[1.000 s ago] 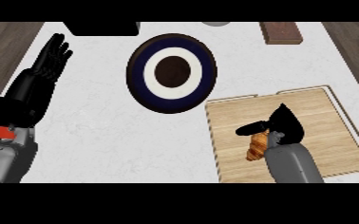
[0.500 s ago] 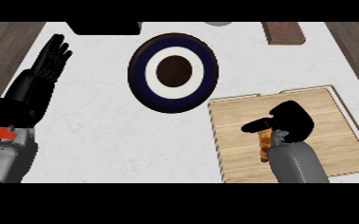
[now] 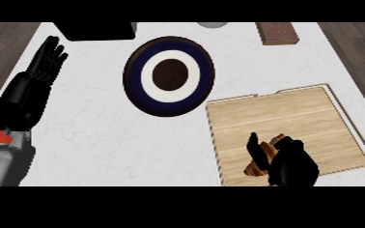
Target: Pick the croissant from the tray and place it in the plate
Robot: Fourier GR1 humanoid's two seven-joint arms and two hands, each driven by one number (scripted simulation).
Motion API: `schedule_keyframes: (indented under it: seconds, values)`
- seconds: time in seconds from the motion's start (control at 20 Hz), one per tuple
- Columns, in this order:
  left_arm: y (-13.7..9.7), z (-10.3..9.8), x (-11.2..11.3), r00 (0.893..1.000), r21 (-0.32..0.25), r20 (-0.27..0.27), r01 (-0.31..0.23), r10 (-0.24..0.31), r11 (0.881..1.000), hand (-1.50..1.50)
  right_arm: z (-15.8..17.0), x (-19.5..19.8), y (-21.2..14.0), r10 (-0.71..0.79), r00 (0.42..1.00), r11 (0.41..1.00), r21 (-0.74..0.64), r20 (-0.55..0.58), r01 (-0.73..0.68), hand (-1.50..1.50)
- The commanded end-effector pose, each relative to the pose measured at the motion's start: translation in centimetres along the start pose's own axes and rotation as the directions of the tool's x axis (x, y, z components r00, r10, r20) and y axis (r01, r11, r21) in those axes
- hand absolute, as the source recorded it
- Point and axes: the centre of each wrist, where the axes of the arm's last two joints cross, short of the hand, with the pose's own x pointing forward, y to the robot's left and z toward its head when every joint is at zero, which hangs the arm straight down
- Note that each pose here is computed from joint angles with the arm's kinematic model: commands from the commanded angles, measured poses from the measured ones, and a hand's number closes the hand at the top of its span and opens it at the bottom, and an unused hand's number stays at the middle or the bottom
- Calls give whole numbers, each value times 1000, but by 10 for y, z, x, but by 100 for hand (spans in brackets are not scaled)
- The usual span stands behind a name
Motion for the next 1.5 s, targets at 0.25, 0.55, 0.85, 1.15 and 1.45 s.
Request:
schedule_keyframes:
  seconds: [0.25,0.55,0.85,1.15,1.45]
  values:
    - [-5,4,-1,1000,-11,-13,10,-10,1000,0,102,-14,-28,-287,953,939,-167,95,299,150]
    - [-16,2,5,1000,-32,11,-4,4,999,0,140,2,-52,-424,835,836,-201,351,510,150]
    - [-17,1,-4,1000,-52,14,6,-6,999,0,149,16,-69,-440,779,809,-179,447,560,150]
    - [-16,-11,16,999,-59,37,0,3,998,0,133,36,-76,-424,767,805,-187,482,563,150]
    - [-26,-13,9,999,-71,37,-2,4,997,0,118,59,-79,-481,721,777,-140,499,614,150]
